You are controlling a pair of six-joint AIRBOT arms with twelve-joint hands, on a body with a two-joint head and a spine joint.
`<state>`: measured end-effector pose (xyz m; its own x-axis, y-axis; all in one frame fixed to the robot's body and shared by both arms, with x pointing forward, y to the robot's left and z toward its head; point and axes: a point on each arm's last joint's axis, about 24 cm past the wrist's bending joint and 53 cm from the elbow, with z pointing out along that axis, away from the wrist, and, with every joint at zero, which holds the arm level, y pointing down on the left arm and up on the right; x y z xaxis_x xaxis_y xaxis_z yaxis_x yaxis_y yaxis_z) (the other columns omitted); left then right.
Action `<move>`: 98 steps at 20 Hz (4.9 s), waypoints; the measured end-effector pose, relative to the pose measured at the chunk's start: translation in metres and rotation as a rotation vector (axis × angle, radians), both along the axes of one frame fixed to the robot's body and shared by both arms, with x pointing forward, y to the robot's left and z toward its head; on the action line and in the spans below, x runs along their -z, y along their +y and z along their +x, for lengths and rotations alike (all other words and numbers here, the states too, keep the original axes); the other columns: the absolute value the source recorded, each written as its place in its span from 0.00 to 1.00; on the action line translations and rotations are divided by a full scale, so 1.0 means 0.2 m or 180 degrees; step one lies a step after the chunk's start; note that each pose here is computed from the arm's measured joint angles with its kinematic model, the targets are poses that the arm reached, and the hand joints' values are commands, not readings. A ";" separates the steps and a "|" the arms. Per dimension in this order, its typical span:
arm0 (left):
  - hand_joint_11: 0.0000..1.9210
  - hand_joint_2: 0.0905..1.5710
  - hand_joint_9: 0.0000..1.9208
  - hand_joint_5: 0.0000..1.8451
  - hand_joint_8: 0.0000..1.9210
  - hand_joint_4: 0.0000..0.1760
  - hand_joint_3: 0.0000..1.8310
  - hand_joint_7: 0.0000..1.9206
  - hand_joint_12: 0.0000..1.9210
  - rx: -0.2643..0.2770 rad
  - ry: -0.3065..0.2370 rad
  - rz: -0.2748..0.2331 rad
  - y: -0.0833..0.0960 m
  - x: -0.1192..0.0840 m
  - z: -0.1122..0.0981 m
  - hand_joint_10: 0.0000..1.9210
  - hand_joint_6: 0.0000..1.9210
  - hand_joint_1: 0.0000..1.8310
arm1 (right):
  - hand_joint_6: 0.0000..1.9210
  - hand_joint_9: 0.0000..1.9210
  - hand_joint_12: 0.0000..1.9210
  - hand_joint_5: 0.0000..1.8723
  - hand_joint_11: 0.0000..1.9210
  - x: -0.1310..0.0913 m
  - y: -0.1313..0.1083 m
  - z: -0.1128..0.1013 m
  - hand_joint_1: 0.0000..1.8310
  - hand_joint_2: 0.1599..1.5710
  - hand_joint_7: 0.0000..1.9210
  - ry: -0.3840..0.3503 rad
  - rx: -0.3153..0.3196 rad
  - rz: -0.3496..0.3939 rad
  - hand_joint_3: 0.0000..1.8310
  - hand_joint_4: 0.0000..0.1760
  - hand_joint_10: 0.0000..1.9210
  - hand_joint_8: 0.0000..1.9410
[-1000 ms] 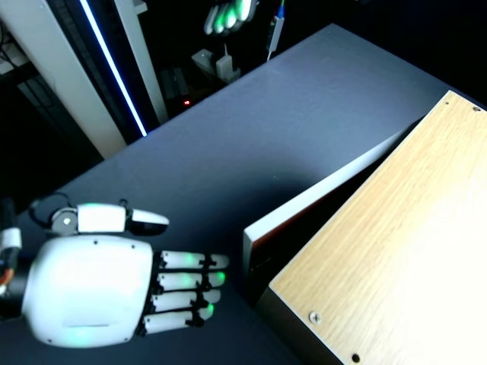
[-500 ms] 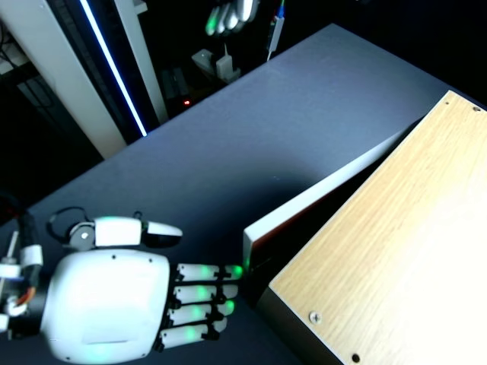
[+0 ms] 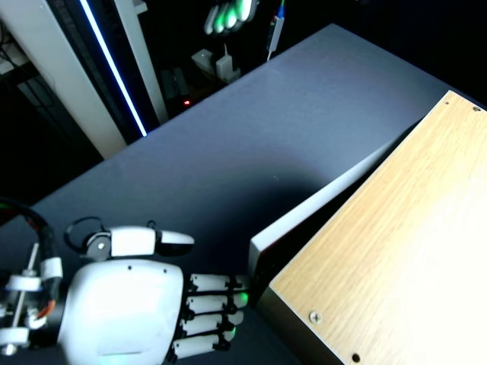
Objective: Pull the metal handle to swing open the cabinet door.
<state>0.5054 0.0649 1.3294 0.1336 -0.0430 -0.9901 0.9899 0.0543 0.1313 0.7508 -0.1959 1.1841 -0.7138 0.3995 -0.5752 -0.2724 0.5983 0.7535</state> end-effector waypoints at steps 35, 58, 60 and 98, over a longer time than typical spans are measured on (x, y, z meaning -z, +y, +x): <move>0.00 1.00 0.16 0.19 0.00 0.00 0.05 0.18 0.39 -0.0001 0.0000 0.0002 0.00 0.00 0.00 0.00 0.00 0.00 | 0.00 0.05 0.21 0.05 0.00 0.02 0.04 0.01 0.00 1.00 0.06 -0.0042 0.0049 -0.0060 0.05 0.00 0.00 0.00; 0.02 1.00 0.18 0.20 0.00 0.00 0.07 0.20 0.40 0.0002 0.0001 0.0001 0.00 0.00 0.00 0.00 0.00 0.00 | 0.00 0.05 0.22 0.05 0.00 0.01 0.24 -0.15 0.00 1.00 0.06 0.0081 -0.0375 0.0102 0.05 0.00 0.00 0.00; 0.02 1.00 0.18 0.20 0.00 0.00 0.06 0.20 0.40 0.0002 0.0000 0.0002 0.00 0.00 0.00 0.00 0.00 0.00 | 0.00 0.05 0.23 0.05 0.00 0.01 0.23 -0.14 0.00 1.00 0.06 0.0076 -0.0362 0.0093 0.05 0.00 0.00 0.00; 0.00 1.00 0.18 0.20 0.00 0.00 0.06 0.19 0.40 0.0001 0.0001 0.0001 0.00 0.00 0.00 0.00 0.00 0.00 | 0.00 0.06 0.24 0.07 0.00 -0.11 0.38 -0.30 0.00 1.00 0.07 0.0218 -0.0586 0.0583 0.05 0.00 0.00 0.00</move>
